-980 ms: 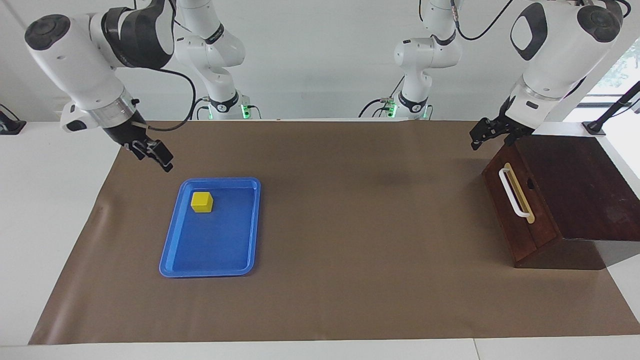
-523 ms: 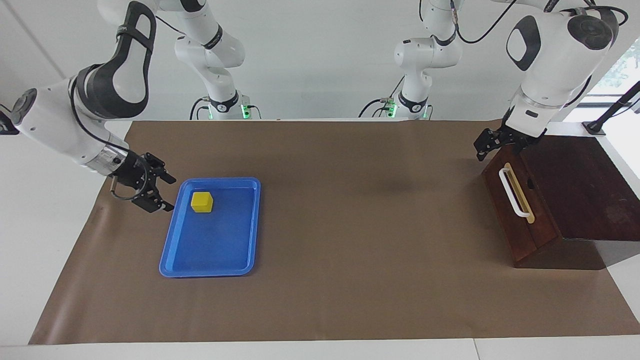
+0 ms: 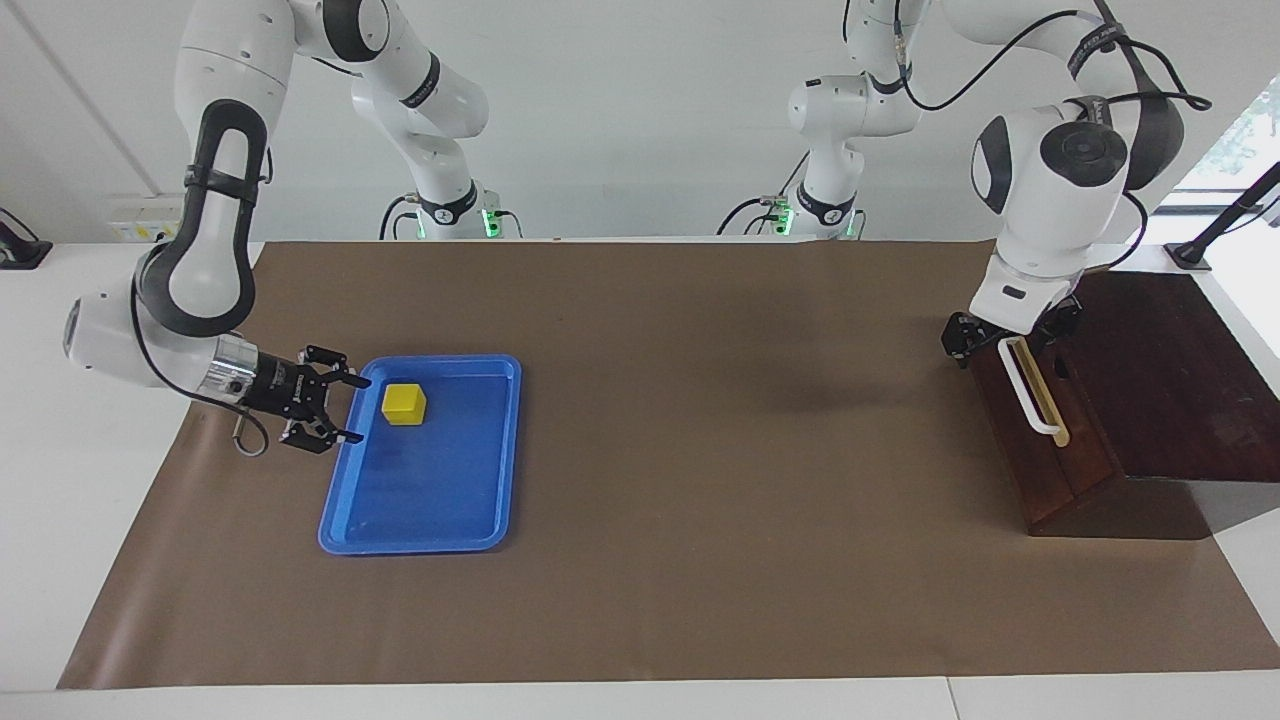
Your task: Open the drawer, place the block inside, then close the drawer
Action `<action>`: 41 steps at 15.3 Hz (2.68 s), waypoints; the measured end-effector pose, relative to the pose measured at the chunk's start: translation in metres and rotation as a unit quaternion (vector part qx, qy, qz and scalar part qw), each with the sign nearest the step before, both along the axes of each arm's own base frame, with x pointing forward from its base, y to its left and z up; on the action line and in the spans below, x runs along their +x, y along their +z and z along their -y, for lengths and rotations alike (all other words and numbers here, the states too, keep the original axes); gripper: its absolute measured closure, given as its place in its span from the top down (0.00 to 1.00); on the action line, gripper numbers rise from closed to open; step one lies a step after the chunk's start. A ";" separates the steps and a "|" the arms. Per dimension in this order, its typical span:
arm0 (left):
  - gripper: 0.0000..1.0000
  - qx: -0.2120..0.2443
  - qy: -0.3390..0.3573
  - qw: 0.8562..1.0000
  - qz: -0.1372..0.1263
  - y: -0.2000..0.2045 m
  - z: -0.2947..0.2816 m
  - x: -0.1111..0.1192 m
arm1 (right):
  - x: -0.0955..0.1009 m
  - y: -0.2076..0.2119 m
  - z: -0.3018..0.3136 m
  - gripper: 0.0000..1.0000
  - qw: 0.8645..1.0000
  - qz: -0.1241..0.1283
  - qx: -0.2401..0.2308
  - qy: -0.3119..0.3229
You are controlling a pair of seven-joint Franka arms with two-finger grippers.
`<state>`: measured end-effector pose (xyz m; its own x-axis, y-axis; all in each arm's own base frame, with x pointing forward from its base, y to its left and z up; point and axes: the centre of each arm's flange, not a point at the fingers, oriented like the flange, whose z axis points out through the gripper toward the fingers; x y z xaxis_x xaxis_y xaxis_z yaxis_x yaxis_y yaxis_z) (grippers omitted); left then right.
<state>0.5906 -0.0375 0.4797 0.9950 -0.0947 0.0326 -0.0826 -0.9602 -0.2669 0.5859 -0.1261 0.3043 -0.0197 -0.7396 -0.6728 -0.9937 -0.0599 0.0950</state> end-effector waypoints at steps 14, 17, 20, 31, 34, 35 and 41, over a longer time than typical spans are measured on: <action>1.00 0.043 -0.035 0.998 0.019 -0.070 -0.026 0.015 | -0.035 -0.026 -0.009 0.96 0.999 0.015 0.043 0.015; 1.00 0.043 -0.037 0.998 0.014 -0.088 -0.029 0.019 | -0.038 -0.028 -0.006 0.96 0.999 0.016 0.043 0.007; 1.00 0.042 -0.041 0.998 0.014 -0.097 -0.029 0.022 | -0.041 -0.037 -0.004 0.96 0.999 0.022 0.032 -0.011; 1.00 0.022 -0.008 0.999 0.047 -0.096 0.035 0.019 | -0.047 -0.048 -0.005 0.93 0.999 0.020 0.021 -0.019; 1.00 0.010 0.008 0.998 0.054 -0.094 0.051 0.017 | -0.047 -0.048 -0.006 0.89 0.999 0.021 0.021 -0.018; 1.00 0.007 0.011 0.998 0.057 -0.094 0.060 0.015 | -0.047 -0.048 -0.006 0.82 0.999 0.021 0.021 -0.018; 1.00 -0.001 0.016 0.998 0.058 -0.095 0.089 0.008 | -0.047 -0.046 -0.006 0.55 0.999 0.023 0.021 -0.017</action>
<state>0.5991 -0.1261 0.3849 0.9871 -0.0631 0.1470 -0.0212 -0.9625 -0.2705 0.5389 -0.1197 0.2586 -0.0131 -0.7098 -0.7043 -0.9985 -0.0284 0.0472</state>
